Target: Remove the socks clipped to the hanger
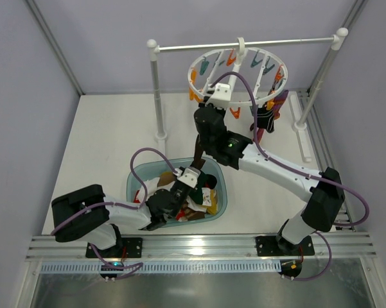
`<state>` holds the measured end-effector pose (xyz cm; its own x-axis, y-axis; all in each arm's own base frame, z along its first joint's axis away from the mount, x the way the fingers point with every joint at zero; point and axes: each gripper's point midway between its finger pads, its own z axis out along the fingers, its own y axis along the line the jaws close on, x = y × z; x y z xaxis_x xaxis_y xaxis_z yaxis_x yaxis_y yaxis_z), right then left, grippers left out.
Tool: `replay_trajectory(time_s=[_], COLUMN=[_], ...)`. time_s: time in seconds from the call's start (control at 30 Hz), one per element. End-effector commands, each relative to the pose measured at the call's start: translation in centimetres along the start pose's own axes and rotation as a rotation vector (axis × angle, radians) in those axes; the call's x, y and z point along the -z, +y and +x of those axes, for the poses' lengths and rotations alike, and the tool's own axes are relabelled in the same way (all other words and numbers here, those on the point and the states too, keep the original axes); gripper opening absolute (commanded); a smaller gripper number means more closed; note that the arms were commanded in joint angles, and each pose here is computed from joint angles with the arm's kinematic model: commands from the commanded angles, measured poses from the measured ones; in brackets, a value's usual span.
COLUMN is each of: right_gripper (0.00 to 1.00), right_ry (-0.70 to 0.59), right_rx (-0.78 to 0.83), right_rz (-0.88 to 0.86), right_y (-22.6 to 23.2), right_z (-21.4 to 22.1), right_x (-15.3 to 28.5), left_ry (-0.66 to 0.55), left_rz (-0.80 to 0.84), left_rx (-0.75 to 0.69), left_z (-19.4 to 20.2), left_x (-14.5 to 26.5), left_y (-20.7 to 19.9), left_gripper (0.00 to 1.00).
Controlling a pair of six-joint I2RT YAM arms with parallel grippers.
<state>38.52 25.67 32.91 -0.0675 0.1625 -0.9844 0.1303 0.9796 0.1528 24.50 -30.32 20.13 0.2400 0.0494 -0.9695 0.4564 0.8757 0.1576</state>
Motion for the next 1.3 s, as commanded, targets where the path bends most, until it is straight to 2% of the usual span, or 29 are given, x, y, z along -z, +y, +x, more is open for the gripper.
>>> replay_trajectory(time_s=[0.0, 0.1, 0.17, 0.2, 0.23, 0.33, 0.5, 0.57, 0.9, 1.27], right_gripper=[0.04, 0.05, 0.15, 0.25, 0.48, 0.81, 0.96, 1.00, 1.00, 1.00], right_ry=[-0.088, -0.084, -0.078, -0.073, -0.073, -0.069, -0.083, -0.093, -0.145, -0.125], right_rx=[-0.092, -0.096, -0.107, -0.094, -0.099, -0.106, -0.134, -0.143, -0.253, -0.382], right_rz=[0.016, -0.019, -0.084, -0.108, -0.125, -0.191, -0.287, -0.331, -0.549, -0.762], right_y=[-0.8, -0.4, 0.5, 0.7, 0.9, 1.3, 0.9, 0.7, -2.1, -3.5], right_z=[-3.7, -3.7, -4.0, -3.6, -3.6, -3.3, -3.4, -2.8, -4.1, -4.2], right_x=[0.3, 0.5, 0.8, 1.0, 1.1, 1.6, 3.0, 3.5, 6.7, 7.1], left_ry=[-0.163, -0.158, -0.158, -0.159, -0.156, -0.151, -0.117, -0.096, -0.051, -0.045], left_rz=[-0.070, -0.081, -0.085, -0.088, -0.090, -0.097, -0.054, -0.002, 0.219, 0.274], left_rx=[0.137, 0.138, 0.137, 0.141, 0.139, 0.150, 0.156, 0.166, 0.228, 0.261], left_z=[-4.5, -4.4, -4.5, -4.5, -4.5, -4.7, -4.8, -4.9, -6.5, -7.1], left_x=[-0.3, -0.2, -0.1, -0.1, -0.1, 0.0, 0.4, 0.6, 2.1, 2.3], left_y=[1.1, 1.3, 1.3, 1.4, 1.5, 1.8, 1.5, 0.9, -1.3, -2.2], left_gripper=[0.00, 0.00, 0.00, 0.00, 0.00, 0.00, 0.00, 0.00, 0.00, 0.00])
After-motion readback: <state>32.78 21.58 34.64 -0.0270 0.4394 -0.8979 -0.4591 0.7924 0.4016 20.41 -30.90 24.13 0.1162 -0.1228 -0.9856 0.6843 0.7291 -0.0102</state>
